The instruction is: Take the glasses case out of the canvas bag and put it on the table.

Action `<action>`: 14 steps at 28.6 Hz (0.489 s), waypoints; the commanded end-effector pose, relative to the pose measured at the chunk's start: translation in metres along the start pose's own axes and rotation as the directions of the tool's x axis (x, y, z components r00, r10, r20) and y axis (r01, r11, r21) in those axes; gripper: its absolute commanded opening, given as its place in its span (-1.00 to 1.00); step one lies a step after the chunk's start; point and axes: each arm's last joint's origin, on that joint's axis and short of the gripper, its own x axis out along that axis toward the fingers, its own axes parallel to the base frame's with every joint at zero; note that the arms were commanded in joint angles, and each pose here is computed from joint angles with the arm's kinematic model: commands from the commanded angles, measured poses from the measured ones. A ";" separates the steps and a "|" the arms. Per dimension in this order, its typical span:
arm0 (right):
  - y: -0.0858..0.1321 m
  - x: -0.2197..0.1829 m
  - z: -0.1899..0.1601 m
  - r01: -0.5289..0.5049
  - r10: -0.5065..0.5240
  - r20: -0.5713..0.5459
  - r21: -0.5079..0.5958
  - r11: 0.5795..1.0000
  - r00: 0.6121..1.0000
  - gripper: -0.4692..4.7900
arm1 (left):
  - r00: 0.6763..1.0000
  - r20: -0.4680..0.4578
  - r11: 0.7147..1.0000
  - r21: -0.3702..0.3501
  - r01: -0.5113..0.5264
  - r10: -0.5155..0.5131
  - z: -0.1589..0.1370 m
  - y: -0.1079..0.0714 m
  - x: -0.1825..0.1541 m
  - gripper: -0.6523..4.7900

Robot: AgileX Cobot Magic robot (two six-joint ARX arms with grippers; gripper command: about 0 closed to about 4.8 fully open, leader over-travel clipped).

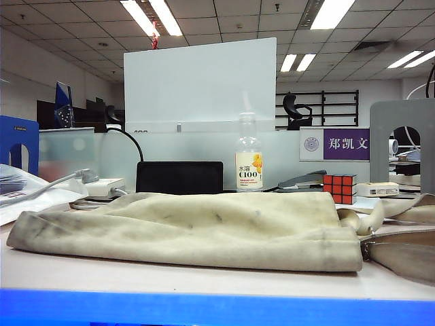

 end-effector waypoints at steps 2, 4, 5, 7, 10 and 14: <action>0.000 0.000 0.000 0.000 0.000 0.006 0.025 1.000 1.000 -0.82 | 1.000 -0.016 1.000 0.001 0.002 -0.002 -0.002 0.000 0.000 -0.78; 0.000 0.000 0.000 0.000 0.000 0.002 0.025 1.000 1.000 -0.82 | 1.000 -0.026 1.000 0.001 -0.001 0.001 -0.002 0.000 0.000 -0.78; 0.000 0.000 0.000 0.000 0.000 0.002 0.025 1.000 1.000 -0.82 | 1.000 -0.029 1.000 0.001 -0.001 0.001 -0.003 0.000 0.000 -0.78; 0.000 0.000 0.000 0.000 0.000 0.002 0.024 1.000 1.000 -0.82 | 1.000 -0.030 1.000 0.001 -0.001 0.001 -0.003 0.000 0.000 -0.78; 0.000 0.000 0.000 0.000 0.000 0.000 0.025 1.000 1.000 -0.82 | 1.000 -0.029 1.000 0.001 -0.001 0.001 -0.003 0.000 0.000 -0.78; 0.000 0.000 0.001 -0.001 0.000 0.006 0.106 0.994 1.000 -0.82 | 0.999 -0.024 0.998 -0.035 0.044 -0.044 -0.002 -0.001 0.000 -0.78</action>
